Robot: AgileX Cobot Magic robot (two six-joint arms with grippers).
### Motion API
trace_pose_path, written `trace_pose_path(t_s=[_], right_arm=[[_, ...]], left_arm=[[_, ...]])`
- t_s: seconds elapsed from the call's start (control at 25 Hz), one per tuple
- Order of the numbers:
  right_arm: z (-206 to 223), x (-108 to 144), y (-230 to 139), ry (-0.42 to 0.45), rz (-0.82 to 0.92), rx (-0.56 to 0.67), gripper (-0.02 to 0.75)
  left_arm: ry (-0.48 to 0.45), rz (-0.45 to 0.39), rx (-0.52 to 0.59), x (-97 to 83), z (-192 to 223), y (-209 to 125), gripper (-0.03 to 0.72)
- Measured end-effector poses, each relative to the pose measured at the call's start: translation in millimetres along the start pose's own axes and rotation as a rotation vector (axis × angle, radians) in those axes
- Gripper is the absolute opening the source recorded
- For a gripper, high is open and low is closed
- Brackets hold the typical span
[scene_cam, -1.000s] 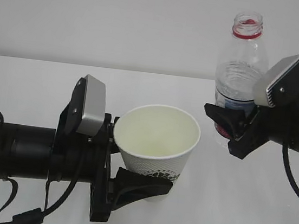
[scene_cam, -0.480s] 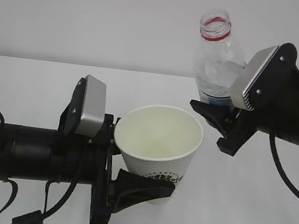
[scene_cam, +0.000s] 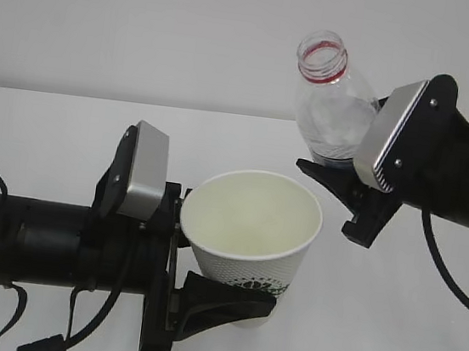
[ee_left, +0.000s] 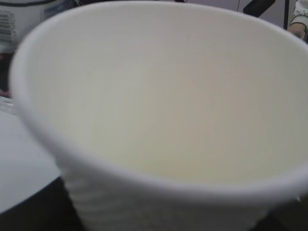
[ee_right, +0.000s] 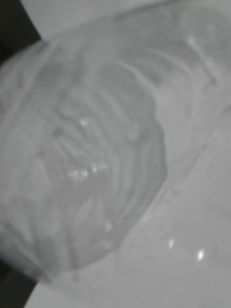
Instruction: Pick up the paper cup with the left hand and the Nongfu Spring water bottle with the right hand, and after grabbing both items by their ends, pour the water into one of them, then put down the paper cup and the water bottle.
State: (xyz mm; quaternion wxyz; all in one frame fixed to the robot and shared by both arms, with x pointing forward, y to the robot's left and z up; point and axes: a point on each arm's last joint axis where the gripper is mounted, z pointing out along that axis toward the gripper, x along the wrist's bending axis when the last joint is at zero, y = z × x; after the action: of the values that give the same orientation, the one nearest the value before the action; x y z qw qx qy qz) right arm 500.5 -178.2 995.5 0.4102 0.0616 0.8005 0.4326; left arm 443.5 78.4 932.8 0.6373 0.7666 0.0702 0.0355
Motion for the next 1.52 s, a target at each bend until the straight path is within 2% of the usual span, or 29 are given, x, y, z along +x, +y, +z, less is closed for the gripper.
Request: trace_pose_path(t_s=[0.44, 1.12, 1.52], right_arm=[[3, 4, 11, 0.014, -0.121, -0.058, 0.513], [5, 5, 11, 0.015, -0.264, -0.059, 0.513], [5, 1, 12, -0.032, -0.333, -0.067, 0.514]], left_arm=[[-0.015, 0.001, -0.009, -1.4, 0, 1, 0.537], [-0.019, -0.003, 0.011, -1.7, 0, -1, 0.534], [-0.011, 0.016, 0.015, -0.1, 1, 0, 0.533]])
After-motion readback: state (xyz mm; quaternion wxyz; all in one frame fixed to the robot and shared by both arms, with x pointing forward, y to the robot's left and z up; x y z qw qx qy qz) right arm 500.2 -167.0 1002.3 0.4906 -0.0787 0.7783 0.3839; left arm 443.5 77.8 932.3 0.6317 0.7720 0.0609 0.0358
